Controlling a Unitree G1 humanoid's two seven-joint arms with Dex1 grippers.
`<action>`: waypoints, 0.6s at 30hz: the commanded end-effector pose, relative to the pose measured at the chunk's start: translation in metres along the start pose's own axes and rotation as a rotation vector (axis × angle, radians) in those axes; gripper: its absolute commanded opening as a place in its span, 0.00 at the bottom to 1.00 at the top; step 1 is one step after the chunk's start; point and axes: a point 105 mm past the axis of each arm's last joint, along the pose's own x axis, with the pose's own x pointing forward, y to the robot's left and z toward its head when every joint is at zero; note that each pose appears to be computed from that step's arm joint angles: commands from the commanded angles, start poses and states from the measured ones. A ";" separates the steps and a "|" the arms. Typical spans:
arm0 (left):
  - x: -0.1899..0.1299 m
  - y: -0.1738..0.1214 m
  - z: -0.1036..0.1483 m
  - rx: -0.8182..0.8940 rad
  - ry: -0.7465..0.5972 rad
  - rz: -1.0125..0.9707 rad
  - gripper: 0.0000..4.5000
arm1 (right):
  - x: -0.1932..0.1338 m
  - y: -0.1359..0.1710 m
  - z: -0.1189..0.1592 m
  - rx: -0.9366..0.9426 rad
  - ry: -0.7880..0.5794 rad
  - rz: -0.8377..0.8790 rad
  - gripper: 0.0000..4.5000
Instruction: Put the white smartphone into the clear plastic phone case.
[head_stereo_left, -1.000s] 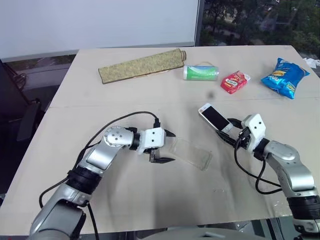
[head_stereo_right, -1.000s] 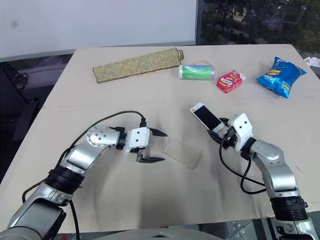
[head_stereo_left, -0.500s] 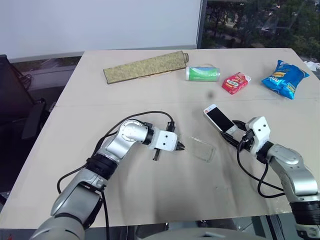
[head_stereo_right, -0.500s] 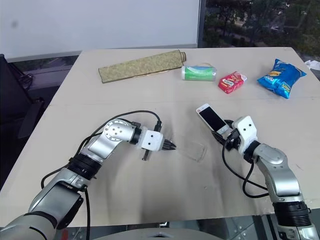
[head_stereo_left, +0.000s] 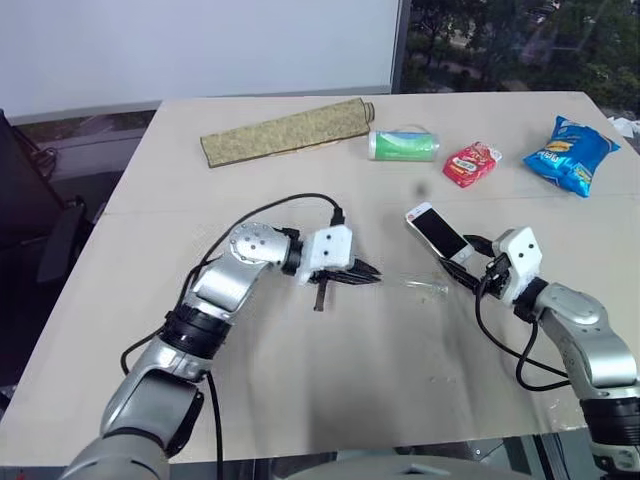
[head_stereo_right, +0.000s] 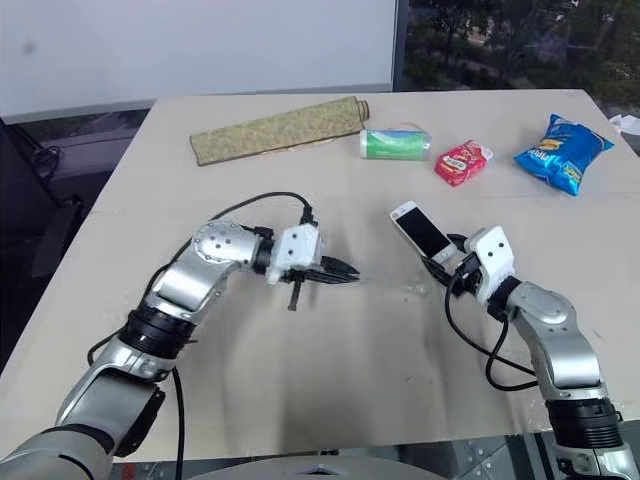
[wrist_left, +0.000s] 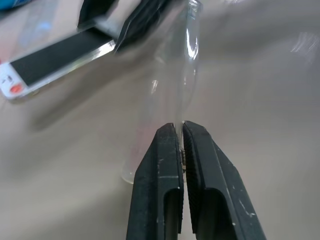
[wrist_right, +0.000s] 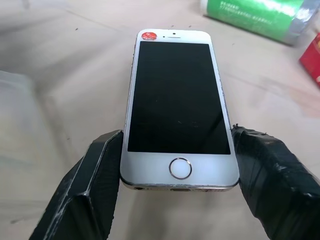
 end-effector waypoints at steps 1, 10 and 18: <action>-0.016 -0.011 0.017 -0.203 -0.010 -0.070 0.01 | -0.004 -0.009 0.017 -0.043 -0.062 -0.030 0.64; -0.008 -0.010 -0.026 -0.519 0.110 -0.112 0.42 | 0.000 -0.007 0.017 -0.048 -0.070 -0.024 0.64; -0.002 0.040 -0.076 -0.363 0.352 0.080 0.99 | -0.001 -0.007 0.017 -0.054 -0.078 -0.033 0.64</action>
